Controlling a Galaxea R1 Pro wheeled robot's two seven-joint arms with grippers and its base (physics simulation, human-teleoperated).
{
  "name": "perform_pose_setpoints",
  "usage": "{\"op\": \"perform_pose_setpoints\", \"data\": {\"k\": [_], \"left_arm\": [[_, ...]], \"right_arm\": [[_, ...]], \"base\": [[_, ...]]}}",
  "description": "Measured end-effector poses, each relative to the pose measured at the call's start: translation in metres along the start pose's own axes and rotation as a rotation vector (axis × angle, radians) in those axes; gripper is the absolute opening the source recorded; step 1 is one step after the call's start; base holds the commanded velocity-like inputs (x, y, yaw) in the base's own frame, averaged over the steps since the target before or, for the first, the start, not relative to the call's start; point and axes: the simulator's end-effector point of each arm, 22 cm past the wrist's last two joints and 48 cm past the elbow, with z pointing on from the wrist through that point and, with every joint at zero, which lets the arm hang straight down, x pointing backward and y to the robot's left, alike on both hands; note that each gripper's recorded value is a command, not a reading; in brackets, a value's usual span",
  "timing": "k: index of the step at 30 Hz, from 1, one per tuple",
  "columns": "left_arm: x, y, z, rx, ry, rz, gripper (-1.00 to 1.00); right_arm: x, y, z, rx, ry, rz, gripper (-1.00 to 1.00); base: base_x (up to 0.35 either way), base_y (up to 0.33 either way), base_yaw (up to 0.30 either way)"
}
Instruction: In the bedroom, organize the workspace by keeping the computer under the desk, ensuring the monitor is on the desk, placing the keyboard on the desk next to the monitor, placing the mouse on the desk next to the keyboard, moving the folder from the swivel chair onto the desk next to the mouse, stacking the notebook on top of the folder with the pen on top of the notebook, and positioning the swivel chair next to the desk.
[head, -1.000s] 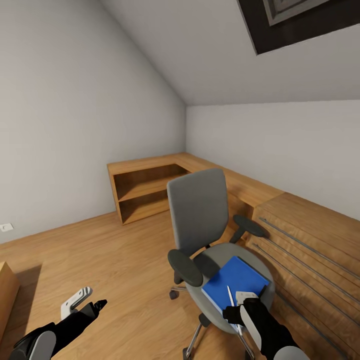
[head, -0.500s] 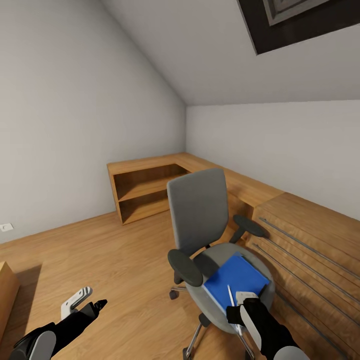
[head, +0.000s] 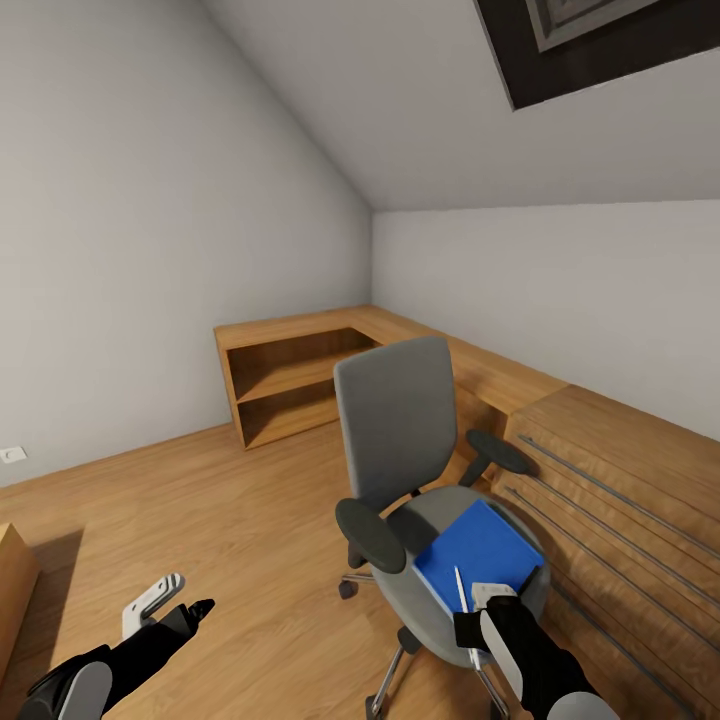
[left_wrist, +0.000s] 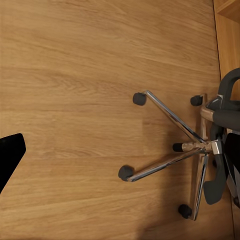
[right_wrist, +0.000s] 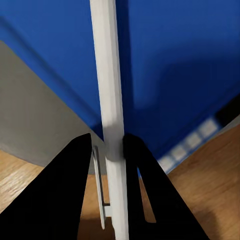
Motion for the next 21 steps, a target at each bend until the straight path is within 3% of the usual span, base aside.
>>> {"op": "perform_pose_setpoints", "data": {"k": [10,21], "left_arm": [[0.000,0.000,0.000,0.001,0.000,-0.001,1.00],[-0.013,-0.011,-0.014,0.006,-0.005,-0.002,1.00]], "right_arm": [[0.000,0.000,0.000,-0.001,0.001,0.001,-1.00],[-0.009,0.001,-0.018,-0.004,0.001,0.006,-1.00]], "base": [[0.000,0.000,0.000],[0.000,0.000,0.000]]}}
